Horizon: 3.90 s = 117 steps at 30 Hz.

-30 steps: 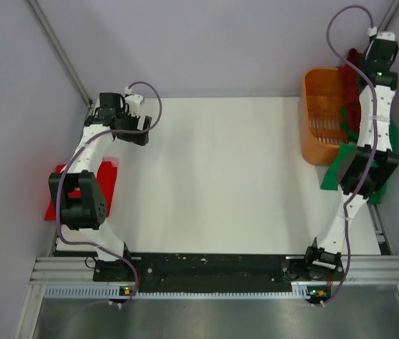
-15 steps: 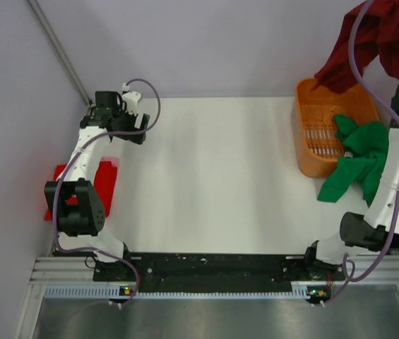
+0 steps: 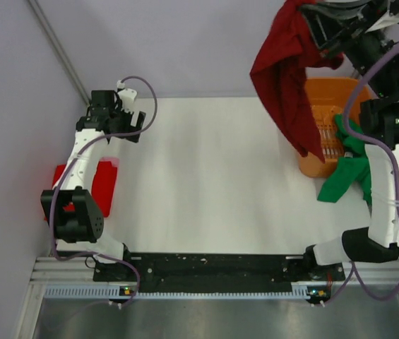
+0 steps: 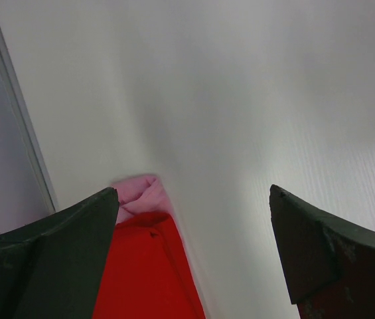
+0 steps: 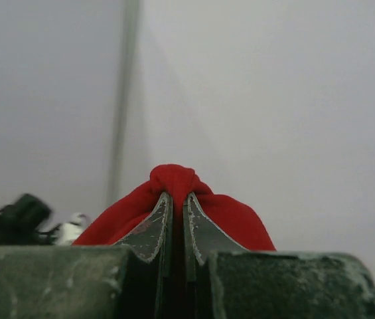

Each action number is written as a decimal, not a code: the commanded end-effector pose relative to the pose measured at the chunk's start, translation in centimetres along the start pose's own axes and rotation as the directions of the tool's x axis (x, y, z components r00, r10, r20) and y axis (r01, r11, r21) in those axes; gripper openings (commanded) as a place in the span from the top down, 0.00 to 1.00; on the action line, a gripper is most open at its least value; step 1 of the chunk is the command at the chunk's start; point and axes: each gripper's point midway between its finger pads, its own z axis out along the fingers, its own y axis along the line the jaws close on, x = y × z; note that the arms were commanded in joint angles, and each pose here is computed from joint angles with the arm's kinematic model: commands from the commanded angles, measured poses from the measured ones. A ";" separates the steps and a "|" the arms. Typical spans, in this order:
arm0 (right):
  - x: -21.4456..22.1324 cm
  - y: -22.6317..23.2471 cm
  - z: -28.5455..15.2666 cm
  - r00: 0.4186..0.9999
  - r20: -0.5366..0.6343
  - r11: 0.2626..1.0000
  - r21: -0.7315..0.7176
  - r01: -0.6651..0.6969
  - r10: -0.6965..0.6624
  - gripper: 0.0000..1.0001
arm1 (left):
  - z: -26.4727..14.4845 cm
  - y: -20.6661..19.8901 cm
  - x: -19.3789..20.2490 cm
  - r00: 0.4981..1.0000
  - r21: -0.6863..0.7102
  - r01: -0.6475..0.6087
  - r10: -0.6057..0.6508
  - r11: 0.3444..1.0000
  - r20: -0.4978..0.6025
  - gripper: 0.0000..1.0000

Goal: Fold and stack the t-shirts
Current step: Move the tshirt to the center of the board, then flatten out the tshirt

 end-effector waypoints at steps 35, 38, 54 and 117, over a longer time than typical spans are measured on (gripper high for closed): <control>55.9 7.4 -20.1 0.108 -0.874 0.879 0.477 0.013 0.473 0.42 | -5.6 -19.7 20.0 0.626 0.659 -0.469 0.748 0.589 -0.223 0.34; 57.7 8.0 -21.6 0.049 -0.883 0.883 0.469 0.023 0.468 0.39 | -5.4 -20.6 22.4 0.574 0.683 -0.479 0.786 0.551 -0.231 0.26; 57.9 5.9 -21.9 0.054 -0.835 0.836 0.549 -0.007 0.548 1.00 | -0.3 -17.6 22.9 0.603 0.490 -0.534 0.717 0.689 -0.350 1.00; 48.5 -2.5 -11.9 0.327 -0.864 0.887 0.443 0.133 0.383 0.44 | 1.7 3.2 -5.0 0.945 -0.154 -0.327 0.318 0.932 -0.080 0.27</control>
